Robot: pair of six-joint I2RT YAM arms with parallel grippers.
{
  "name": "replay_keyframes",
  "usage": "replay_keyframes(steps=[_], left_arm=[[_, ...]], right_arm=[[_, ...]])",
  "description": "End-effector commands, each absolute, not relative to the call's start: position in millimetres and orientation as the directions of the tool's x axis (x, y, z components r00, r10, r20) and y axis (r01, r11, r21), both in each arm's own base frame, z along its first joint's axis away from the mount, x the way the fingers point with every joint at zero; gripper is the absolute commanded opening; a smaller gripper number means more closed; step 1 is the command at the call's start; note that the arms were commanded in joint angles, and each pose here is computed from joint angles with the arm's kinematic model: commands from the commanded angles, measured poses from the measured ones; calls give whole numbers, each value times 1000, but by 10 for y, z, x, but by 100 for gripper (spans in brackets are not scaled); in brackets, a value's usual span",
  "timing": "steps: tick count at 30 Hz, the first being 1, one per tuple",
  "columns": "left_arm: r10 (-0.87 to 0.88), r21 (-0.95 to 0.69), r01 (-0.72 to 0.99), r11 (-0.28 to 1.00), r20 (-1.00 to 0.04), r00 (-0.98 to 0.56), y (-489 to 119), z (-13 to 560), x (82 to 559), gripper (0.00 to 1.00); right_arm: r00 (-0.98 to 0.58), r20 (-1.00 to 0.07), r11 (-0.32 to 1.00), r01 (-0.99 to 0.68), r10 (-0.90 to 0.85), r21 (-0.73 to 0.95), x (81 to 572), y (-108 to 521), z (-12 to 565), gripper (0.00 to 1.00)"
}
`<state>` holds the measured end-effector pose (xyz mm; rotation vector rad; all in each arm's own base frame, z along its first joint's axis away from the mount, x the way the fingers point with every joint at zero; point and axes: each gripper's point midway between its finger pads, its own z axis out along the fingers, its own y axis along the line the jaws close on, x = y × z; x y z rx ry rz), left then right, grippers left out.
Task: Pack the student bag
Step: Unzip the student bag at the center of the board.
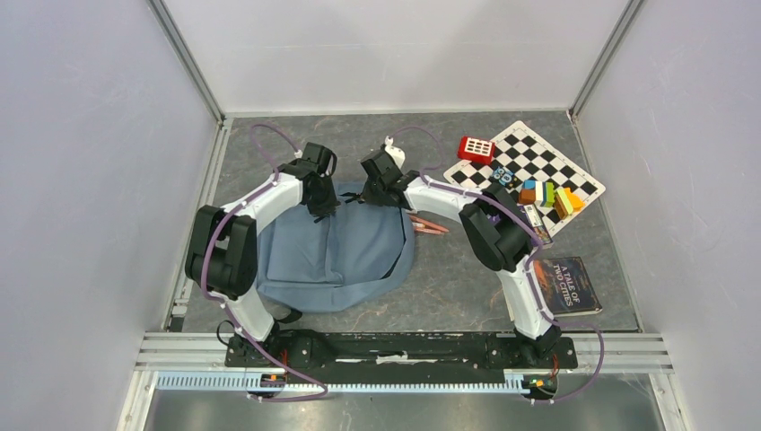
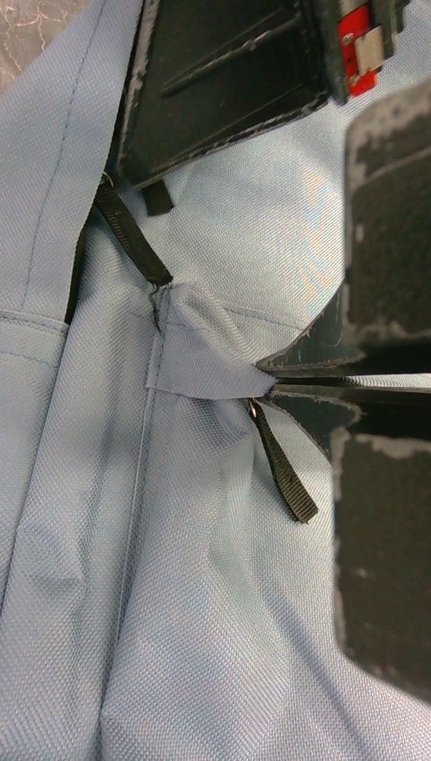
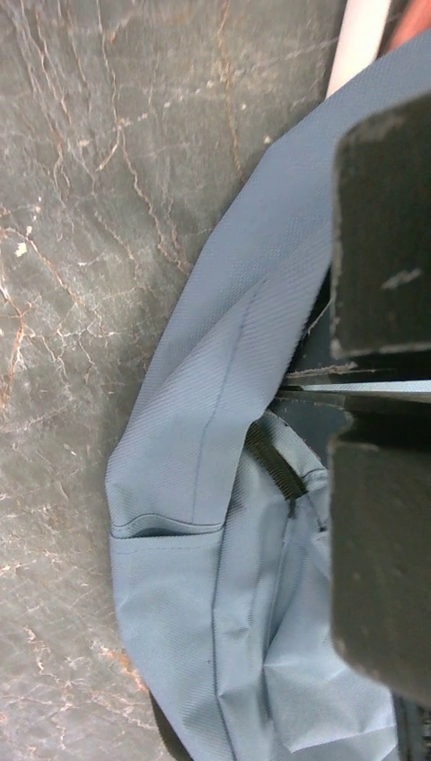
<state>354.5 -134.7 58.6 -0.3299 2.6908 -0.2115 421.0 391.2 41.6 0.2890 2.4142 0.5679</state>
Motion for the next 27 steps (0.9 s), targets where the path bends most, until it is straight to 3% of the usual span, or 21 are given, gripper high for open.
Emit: replay_keyframes(steps=[1, 6, 27], left_arm=[[-304, -184, -251, 950, -373, -877, -1187, 655, 3450, 2], [-327, -178, -279, 944, -374, -868, -1085, 663, 3464, 2], [-373, -173, -332, 927, -371, -850, -932, 649, 3460, 2]], right_arm=[[-687, -644, 885, -3, 336, 465, 4306, 3793, 1002, 0], [-660, -699, 916, -41, 275, 398, 4263, 3625, 1121, 0], [-688, -726, 926, -267, 11, 267, 3850, 3364, 1392, 0]])
